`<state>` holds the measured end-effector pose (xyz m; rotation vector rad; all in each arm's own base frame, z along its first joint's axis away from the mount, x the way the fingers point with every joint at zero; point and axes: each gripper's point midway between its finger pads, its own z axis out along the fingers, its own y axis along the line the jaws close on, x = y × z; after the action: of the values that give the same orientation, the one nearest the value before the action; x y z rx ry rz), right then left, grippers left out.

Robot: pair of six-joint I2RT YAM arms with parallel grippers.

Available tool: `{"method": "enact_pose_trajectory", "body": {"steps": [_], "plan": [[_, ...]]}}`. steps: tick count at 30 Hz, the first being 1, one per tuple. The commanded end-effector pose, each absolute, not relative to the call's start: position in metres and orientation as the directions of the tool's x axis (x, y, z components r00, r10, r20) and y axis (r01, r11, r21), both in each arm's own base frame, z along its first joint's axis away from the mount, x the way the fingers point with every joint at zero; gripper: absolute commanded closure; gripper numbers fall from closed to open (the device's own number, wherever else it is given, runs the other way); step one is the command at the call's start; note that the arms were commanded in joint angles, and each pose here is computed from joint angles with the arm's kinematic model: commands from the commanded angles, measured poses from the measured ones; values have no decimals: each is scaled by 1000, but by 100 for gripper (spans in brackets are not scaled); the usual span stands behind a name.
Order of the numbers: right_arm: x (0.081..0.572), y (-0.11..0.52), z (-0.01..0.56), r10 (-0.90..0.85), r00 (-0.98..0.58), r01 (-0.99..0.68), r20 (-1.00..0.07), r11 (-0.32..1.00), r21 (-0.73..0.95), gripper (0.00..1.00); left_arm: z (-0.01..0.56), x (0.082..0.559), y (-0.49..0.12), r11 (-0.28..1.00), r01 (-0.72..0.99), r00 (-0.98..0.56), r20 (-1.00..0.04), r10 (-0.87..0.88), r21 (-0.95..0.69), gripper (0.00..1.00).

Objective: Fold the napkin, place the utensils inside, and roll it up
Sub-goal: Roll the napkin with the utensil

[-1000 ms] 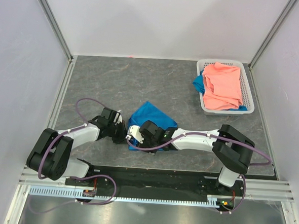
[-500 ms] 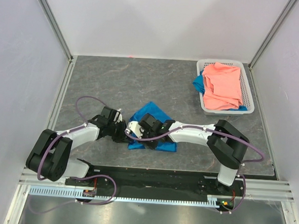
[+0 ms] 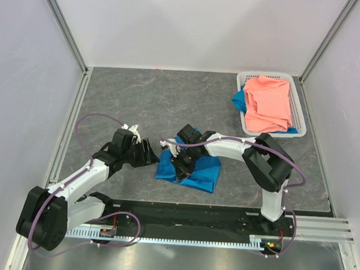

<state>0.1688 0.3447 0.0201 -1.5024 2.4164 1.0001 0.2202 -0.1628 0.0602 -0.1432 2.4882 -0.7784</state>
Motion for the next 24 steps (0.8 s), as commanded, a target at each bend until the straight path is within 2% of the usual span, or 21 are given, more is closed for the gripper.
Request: {"method": "enact_pose_trajectory", "body": {"steps": [1, 10, 16, 24], "plan": [[150, 345, 25, -735, -587, -696, -338, 245, 675, 83, 65, 222, -167, 820, 126, -829, -513, -221, -558, 39], [161, 346, 14, -677, -696, -479, -240, 189, 857, 86, 60, 207, -181, 775, 186, -841, -505, -192, -605, 39], [172, 342, 4, -648, -739, -392, -183, 193, 899, 87, 58, 201, -185, 752, 227, -831, -526, -182, -619, 39], [173, 337, -4, -656, -737, -370, -160, 195, 908, 88, 33, 204, -178, 800, 131, -864, -463, -198, -586, 43]]}}
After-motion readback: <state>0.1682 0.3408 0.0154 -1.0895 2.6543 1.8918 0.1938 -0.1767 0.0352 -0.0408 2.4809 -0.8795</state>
